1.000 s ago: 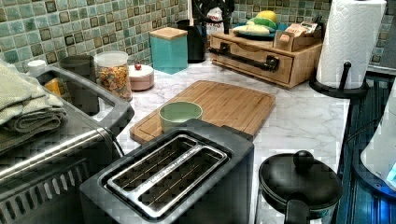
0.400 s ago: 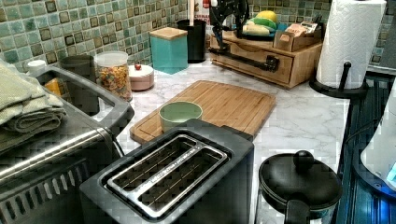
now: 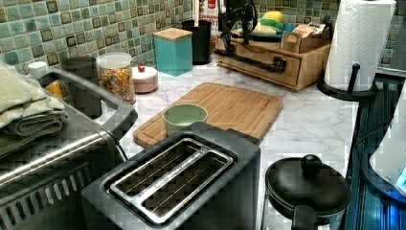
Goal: Open the drawer.
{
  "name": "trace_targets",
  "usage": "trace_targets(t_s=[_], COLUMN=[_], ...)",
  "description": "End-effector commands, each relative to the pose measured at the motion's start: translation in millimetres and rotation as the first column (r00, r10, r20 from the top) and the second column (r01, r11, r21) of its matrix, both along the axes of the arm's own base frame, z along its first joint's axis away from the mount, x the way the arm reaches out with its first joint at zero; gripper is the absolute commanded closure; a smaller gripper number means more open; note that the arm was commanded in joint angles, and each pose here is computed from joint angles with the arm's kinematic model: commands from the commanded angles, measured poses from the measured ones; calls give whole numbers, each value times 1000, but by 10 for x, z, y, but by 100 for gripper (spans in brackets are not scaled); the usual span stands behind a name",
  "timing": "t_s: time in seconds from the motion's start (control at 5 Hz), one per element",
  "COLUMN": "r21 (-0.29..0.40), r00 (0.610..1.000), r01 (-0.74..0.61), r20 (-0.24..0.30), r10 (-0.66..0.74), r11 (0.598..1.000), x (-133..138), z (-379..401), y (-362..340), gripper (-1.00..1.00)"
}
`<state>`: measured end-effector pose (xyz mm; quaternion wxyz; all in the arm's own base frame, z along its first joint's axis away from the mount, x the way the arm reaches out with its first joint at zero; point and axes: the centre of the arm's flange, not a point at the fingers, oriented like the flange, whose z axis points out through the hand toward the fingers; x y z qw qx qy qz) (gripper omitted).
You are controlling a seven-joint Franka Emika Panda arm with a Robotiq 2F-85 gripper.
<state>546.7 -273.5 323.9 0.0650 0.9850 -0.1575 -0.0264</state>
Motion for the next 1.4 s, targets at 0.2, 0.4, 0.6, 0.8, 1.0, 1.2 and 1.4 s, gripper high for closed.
trace_targets(t_s=[0.2, 0.4, 0.6, 0.8, 1.0, 1.2, 1.4], r21=[-5, -12, -51, -65, -40, -17, 6], r00=[999, 999, 999, 997, 994, 995, 996], r01=[-32, -4, -14, -27, -33, -22, -15], r20=[34, 42, 47, 76, 104, 98, 86], r10=[32, 5, 17, 32, 37, 23, 15], r11=[999, 1000, 999, 998, 999, 1000, 1000], x=[-128, -148, -210, -256, -281, -306, -367], z=[-134, -253, -347, -451, -636, -702, -803], y=[-414, -412, -442, -513, -487, -415, -379], gripper=[-100, -100, -100, -100, -100, -100, -100])
